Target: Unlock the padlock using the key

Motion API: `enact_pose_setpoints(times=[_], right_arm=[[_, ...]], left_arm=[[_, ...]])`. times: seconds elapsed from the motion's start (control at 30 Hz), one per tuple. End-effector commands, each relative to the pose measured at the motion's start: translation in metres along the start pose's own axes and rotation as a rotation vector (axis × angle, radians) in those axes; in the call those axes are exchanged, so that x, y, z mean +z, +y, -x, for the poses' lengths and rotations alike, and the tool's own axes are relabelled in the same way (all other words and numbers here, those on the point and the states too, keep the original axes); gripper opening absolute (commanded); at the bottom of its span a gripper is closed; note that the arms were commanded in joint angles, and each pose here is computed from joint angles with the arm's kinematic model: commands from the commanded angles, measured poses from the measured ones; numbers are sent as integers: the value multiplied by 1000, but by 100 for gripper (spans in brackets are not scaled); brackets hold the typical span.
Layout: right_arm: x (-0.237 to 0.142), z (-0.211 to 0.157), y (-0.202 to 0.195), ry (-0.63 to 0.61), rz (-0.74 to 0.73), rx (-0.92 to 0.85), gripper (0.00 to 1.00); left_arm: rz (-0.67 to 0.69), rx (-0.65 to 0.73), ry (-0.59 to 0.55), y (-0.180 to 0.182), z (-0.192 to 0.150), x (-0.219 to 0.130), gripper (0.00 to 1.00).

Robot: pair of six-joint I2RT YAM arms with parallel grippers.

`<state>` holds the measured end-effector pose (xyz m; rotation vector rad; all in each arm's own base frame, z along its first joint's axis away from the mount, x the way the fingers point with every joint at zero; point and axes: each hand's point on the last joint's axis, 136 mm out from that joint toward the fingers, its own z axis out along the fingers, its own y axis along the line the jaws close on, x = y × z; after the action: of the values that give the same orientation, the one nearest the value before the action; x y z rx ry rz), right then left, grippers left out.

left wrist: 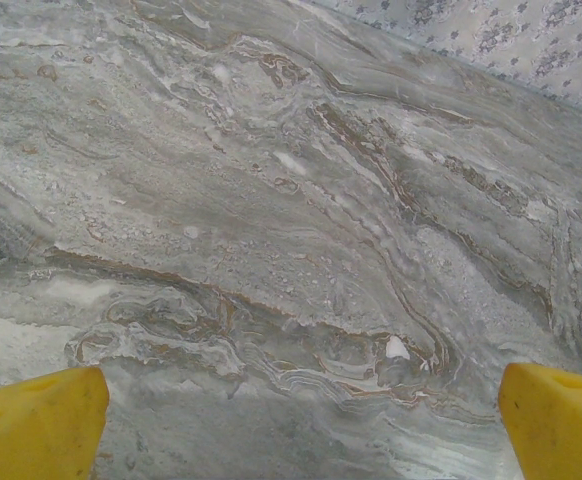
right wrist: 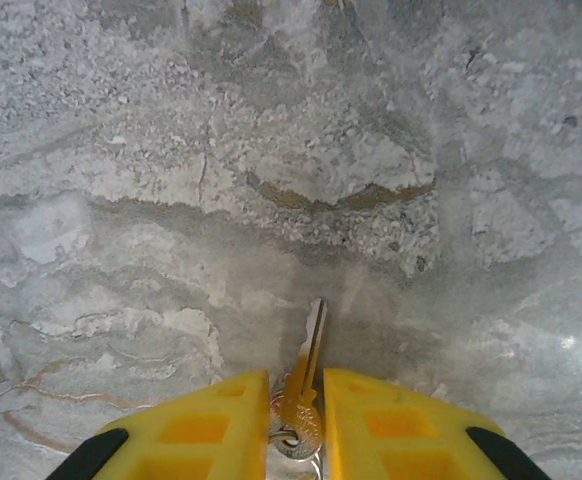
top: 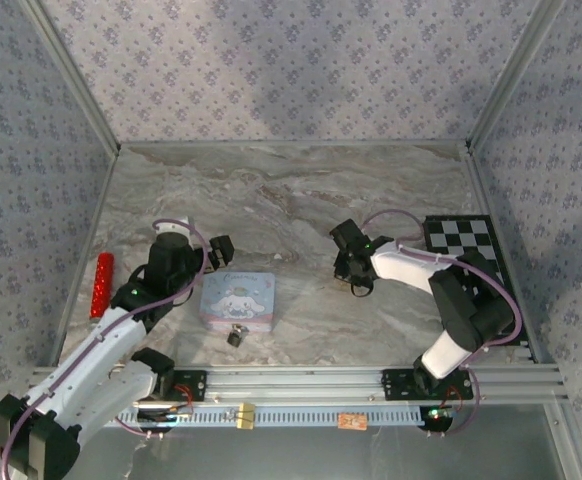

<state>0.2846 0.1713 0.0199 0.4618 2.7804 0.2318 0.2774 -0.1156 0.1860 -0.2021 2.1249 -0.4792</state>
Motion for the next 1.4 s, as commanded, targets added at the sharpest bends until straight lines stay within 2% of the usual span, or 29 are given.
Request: enact_pose_setpoints(times=[0.0, 0.67, 0.87, 0.97, 1.1, 1.23, 1.37], right_arm=[[9, 6, 20, -22, 50, -8, 19], [-6, 13, 32, -62, 90, -51, 7], [-11, 14, 42, -58, 143, -87, 1], [-35, 23, 63, -109, 269, -205, 0], [-84, 28, 100, -203, 482, -450, 0], [-122, 16, 125, -272, 673, -656, 0], [-147, 7, 134, -363, 821, -756, 0]], left_arm=[[-4, 21, -28, -2, 4, -2, 100], [26, 43, -17, 1, 6, 2, 100], [38, 42, -5, 3, 3, 3, 100], [45, 60, -2, 3, 6, 1, 100], [15, 107, -9, -8, 16, -3, 100], [-93, 149, 6, -34, 23, -1, 100], [-251, 167, 37, -68, 26, -2, 100]])
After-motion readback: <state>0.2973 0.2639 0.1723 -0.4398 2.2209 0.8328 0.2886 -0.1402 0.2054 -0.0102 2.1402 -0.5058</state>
